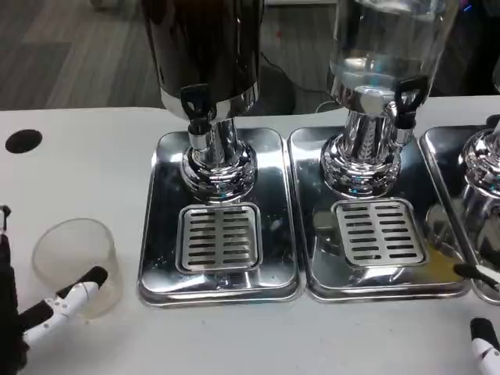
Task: Grasp the cup under the faucet to collect the drink, then remove the cup.
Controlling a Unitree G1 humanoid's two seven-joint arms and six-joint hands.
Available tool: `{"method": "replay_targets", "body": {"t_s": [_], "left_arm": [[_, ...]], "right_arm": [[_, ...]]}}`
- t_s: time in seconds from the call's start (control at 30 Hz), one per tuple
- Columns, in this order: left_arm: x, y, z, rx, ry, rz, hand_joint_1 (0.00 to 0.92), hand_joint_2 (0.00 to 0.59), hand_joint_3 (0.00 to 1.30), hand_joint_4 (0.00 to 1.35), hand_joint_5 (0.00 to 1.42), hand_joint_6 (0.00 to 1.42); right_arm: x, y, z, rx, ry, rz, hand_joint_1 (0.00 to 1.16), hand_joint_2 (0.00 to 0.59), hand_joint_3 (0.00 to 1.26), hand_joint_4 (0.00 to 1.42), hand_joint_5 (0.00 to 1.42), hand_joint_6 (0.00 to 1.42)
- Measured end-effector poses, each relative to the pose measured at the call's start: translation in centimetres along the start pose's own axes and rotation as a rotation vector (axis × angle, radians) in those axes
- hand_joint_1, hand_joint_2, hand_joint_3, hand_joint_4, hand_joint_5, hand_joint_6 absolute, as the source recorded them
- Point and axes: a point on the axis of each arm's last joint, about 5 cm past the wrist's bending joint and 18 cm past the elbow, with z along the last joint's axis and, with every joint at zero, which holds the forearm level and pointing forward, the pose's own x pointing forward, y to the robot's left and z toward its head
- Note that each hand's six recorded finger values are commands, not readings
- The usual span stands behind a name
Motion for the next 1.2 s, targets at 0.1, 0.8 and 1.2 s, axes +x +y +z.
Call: {"method": "replay_targets", "body": {"t_s": [0.1, 0.8, 1.2], "left_arm": [[0.3, -0.3, 0.26, -0.007, 0.001, -0.002, 0.178, 0.068, 0.11, 0.10, 0.43, 0.70], [1.4, -1.7, 1.63, -0.102, -0.008, -0.037, 0.175, 0.076, 0.15, 0.15, 0.47, 0.75], [1.6, -2.2, 2.62, -0.070, -0.037, -0.048, 0.357, 0.093, 0.24, 0.26, 0.56, 0.83]], "right_arm": [[-0.1, -0.11, 0.00, 0.005, -0.002, -0.002, 0.45, 0.501, 0.24, 0.06, 0.03, 0.00], [-0.7, -0.04, -0.12, 0.018, -0.003, 0.015, 0.43, 0.499, 0.24, 0.07, 0.04, 0.00], [-0.6, -0.12, -0.24, 0.039, -0.008, 0.002, 0.43, 0.499, 0.24, 0.07, 0.04, 0.00]]}}
